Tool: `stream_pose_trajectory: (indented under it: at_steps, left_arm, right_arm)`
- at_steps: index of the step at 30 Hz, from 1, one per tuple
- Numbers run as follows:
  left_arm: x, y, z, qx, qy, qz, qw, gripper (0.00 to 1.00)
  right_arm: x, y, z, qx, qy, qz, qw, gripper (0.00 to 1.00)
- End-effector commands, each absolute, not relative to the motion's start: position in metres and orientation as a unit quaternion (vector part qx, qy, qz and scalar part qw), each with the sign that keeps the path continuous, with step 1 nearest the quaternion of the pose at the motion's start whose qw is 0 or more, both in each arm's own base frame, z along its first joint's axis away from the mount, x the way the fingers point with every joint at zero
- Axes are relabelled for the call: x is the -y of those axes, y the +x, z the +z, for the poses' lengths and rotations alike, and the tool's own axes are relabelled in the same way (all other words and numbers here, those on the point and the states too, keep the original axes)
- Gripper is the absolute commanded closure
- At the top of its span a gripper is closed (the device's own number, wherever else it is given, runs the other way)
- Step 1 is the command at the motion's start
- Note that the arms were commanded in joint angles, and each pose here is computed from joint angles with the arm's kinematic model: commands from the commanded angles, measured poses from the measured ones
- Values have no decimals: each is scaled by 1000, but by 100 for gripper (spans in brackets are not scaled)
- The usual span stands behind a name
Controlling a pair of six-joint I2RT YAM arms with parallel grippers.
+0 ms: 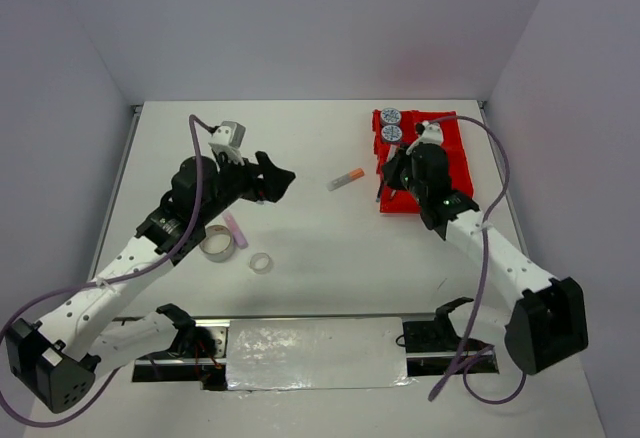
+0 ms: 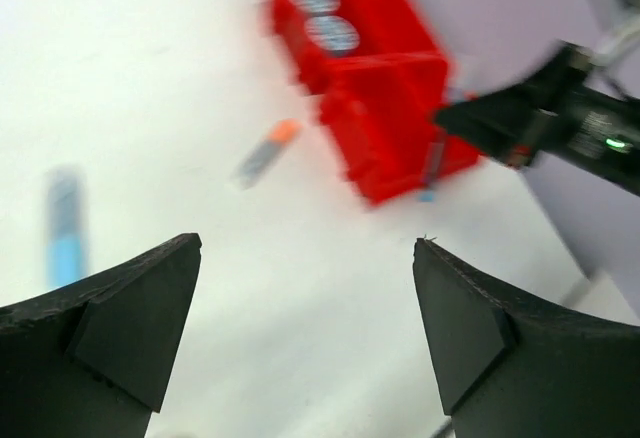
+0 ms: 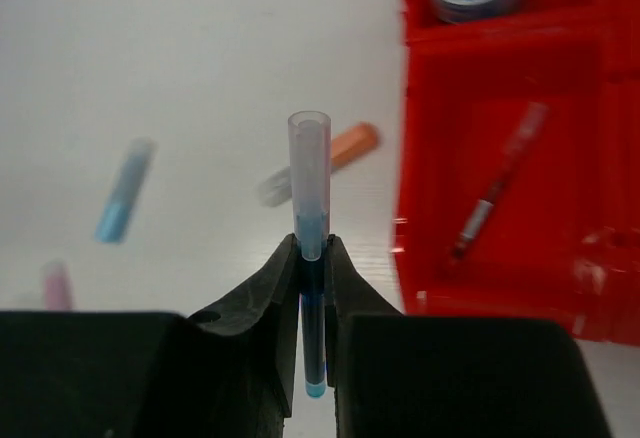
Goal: Sort the stationery into containers
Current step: Place the pen in the storage box.
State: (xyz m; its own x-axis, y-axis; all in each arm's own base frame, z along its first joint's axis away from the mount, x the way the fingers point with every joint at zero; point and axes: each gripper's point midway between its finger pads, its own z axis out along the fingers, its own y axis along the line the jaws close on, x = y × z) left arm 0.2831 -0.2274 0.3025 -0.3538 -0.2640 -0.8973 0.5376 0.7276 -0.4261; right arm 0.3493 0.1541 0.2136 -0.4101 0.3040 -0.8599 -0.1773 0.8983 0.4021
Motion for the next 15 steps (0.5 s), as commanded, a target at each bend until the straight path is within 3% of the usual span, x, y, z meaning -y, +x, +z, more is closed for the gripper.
stream_pose_trajectory:
  at_steps: [1,7,15]
  left_arm:
    - [165,306,260,-819,-49,-213,531,1]
    - [169,293,265,-814,-25,-238,530,1]
    - [183,288,240,-827,-4,-263,497,1]
  right_arm:
    - [-81,376,184,-842,168,80,507,100]
    - [-35,403,153,-849,225,39,477,100]
    - [-33,434,140,-851,222,51,473,100]
